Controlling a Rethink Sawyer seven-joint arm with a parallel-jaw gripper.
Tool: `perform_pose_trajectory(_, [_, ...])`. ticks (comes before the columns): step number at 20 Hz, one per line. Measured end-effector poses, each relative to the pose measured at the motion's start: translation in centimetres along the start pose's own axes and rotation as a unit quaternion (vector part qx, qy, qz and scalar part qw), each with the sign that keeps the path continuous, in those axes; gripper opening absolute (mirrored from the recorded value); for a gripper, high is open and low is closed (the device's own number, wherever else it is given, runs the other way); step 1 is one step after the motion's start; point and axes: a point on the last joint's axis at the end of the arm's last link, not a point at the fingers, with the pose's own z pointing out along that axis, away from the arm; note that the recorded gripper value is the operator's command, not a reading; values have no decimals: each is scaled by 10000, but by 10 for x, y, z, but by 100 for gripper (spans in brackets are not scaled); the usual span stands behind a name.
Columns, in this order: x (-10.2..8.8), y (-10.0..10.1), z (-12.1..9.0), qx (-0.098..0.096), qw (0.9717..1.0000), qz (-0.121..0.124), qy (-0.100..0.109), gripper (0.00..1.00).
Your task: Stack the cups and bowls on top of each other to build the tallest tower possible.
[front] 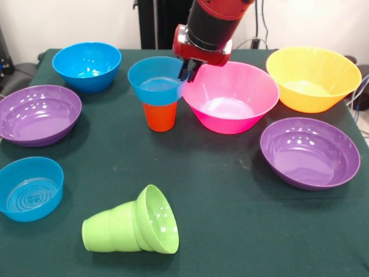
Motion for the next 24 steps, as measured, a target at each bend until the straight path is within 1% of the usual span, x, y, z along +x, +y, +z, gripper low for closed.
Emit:
perform_pose_trajectory(3, [2, 0, 2, 0, 10000, 0, -16, 0])
perform_pose_trajectory(8, [4, -2, 6, 13, 9999, 12, -126, 0])
perform_pose_trajectory(20, [-1, -7, 8, 29, 9995, 47, -302, 0])
perform_pose_trajectory(24, [-1, -7, 8, 27, 9995, 47, -324, 0])
